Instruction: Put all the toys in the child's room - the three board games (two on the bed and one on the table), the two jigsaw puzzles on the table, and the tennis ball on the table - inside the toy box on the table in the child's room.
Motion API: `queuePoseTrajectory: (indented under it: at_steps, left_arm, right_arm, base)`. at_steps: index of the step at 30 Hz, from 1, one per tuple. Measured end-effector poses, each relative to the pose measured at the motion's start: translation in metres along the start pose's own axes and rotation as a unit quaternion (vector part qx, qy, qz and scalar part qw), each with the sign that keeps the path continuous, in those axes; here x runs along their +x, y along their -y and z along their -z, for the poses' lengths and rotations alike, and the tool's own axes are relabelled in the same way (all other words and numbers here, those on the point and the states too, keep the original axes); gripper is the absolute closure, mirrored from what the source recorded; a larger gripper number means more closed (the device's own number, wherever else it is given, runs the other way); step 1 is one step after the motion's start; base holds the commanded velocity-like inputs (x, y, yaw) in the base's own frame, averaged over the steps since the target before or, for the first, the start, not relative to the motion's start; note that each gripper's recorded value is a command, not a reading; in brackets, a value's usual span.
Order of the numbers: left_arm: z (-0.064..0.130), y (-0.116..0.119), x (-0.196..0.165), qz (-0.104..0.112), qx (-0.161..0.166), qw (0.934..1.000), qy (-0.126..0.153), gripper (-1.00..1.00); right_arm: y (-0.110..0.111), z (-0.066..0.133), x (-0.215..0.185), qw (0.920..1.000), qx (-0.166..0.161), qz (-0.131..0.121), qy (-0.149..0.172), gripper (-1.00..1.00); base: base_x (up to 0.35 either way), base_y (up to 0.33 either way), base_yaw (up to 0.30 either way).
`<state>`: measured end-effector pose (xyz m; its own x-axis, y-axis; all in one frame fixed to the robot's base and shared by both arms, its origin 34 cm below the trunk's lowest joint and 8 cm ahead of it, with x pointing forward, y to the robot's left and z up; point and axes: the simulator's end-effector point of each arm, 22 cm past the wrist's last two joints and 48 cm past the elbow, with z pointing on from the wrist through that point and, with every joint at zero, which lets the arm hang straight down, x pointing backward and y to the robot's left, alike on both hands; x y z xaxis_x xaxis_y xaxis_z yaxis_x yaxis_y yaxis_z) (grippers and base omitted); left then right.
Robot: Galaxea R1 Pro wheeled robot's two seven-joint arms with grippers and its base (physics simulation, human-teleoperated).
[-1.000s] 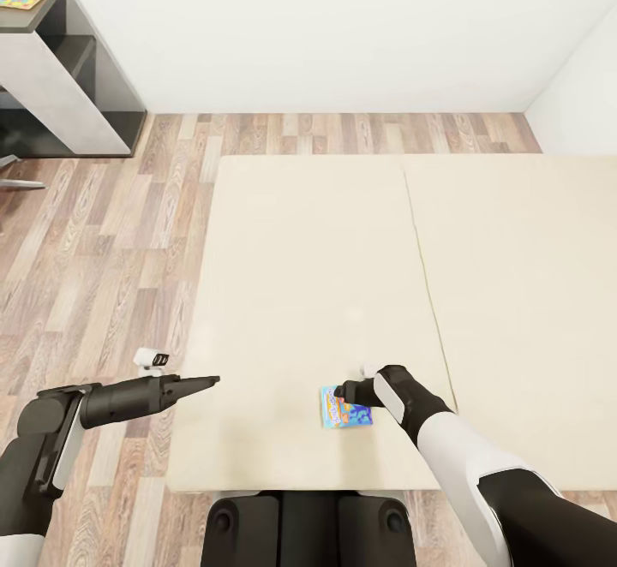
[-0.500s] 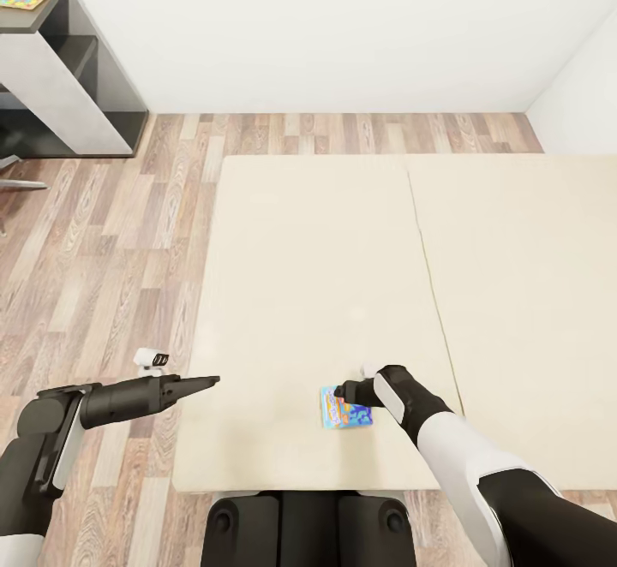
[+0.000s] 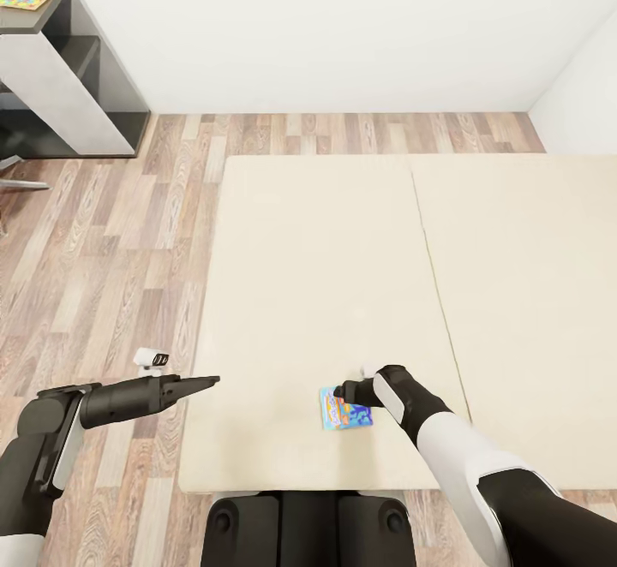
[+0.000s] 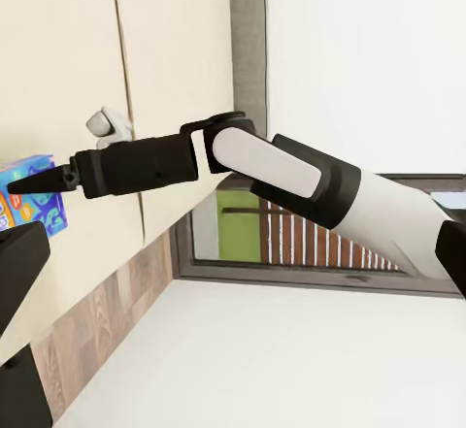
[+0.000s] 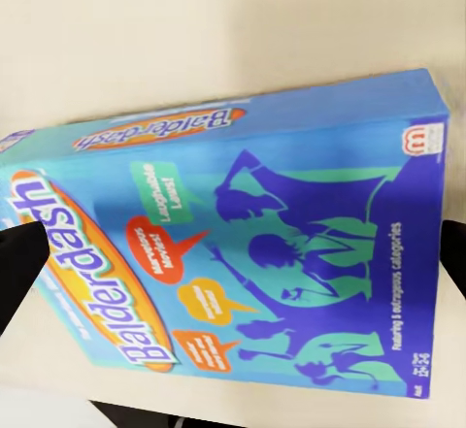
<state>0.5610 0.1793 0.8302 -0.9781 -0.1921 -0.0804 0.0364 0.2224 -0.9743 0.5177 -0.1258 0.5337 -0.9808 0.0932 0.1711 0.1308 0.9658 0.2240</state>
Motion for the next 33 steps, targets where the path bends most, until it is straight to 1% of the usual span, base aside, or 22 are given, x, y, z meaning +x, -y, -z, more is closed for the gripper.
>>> queuePoseTrajectory:
  at_steps: [13, 22, 33]
  left_arm:
    - [0.0000, 0.0001, 0.0000, 0.000, 0.000, 1.0000, 0.000, -1.00]
    - [0.0000, 0.0000, 0.0000, 0.000, 0.000, 1.0000, 0.000, -1.00]
    - [0.0000, -0.0001, 0.0000, 0.000, 0.000, 1.0000, 0.000, -1.00]
  right_arm:
    - [0.0001, 0.0000, 0.0000, 1.0000, 0.000, 0.000, 0.000, -1.00]
    - [0.0000, 0.0000, 0.0002, 1.0000, 0.000, 0.000, 0.000, -1.00]
    - [0.0001, 0.0000, 0.0000, 1.0000, 0.000, 0.000, 0.000, -1.00]
  base:
    - [0.000, 0.015, 0.000]
    - [0.000, 0.099, 0.000]
    - [0.000, 0.007, 0.000]
